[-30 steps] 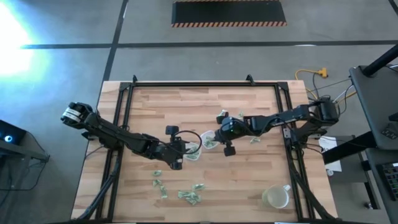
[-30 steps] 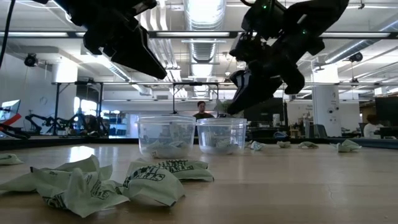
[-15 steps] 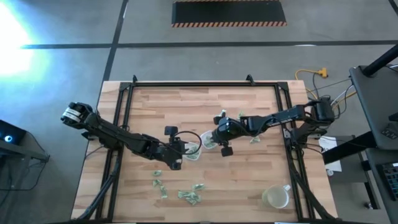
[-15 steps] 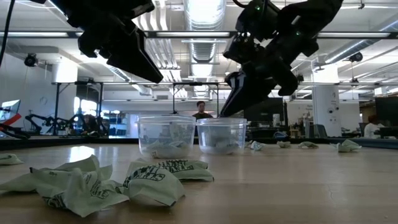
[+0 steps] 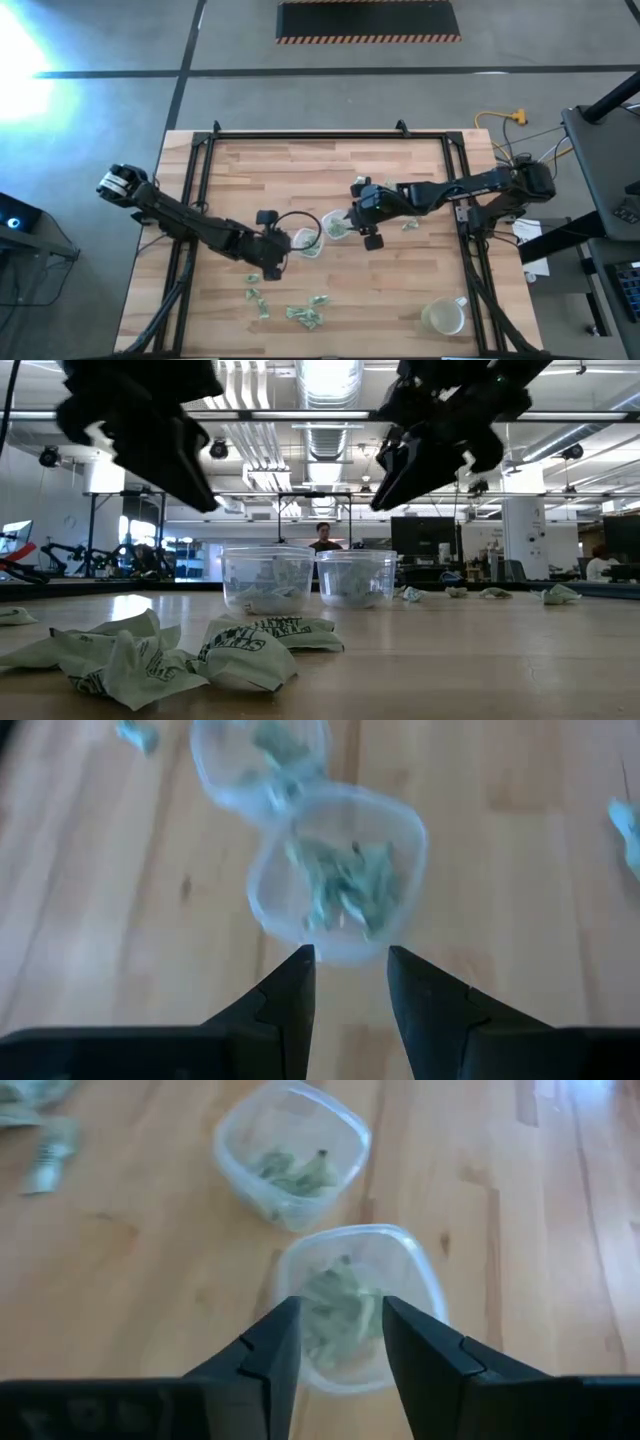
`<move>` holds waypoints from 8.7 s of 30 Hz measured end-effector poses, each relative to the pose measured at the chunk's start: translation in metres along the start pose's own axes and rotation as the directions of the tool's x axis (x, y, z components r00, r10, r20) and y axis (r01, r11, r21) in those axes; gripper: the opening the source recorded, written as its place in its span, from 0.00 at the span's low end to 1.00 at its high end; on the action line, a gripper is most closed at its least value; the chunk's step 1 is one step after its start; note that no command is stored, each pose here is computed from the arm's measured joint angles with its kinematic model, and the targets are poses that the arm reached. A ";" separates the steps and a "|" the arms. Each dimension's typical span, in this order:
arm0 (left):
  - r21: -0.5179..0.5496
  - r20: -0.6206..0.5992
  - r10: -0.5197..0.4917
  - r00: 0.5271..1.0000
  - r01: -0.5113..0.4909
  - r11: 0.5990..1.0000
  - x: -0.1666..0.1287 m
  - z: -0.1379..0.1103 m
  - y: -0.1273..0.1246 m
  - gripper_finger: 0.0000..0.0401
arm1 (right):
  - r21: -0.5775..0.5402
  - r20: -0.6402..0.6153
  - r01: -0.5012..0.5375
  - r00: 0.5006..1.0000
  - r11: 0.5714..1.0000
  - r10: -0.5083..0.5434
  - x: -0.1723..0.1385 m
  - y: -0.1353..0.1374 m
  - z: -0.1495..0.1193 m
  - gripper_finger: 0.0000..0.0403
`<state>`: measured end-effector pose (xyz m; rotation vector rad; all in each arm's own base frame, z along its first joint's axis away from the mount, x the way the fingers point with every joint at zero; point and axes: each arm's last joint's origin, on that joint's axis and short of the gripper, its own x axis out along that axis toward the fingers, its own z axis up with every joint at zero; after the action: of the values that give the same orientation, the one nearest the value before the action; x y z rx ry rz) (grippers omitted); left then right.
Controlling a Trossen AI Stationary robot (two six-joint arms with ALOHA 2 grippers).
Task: Pick and place items into bin
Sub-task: Put the stevia packet into the left bin, then put the stevia packet into the right bin
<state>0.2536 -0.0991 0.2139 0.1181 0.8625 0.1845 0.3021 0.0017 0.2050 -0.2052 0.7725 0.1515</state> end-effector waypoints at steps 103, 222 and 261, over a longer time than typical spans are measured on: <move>0.178 0.124 0.166 0.978 -0.187 0.966 0.030 0.029 -0.005 0.03 | 0.115 -0.016 -0.095 0.995 0.989 0.098 -0.048 0.044 -0.016 0.18; 0.081 0.119 0.092 0.989 -0.102 0.991 0.041 0.037 0.015 0.37 | 0.564 -0.692 0.643 0.710 0.519 -0.127 -0.030 -0.064 -0.144 0.40; 0.080 0.121 0.087 0.989 -0.098 0.992 0.041 0.037 0.015 0.37 | 0.568 -0.618 0.558 0.775 0.606 -0.134 -0.019 -0.079 -0.130 0.19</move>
<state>0.3064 -0.0769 0.2104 0.2478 0.7483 0.2252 0.2174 -0.1076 0.1377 0.3995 1.2644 -0.6540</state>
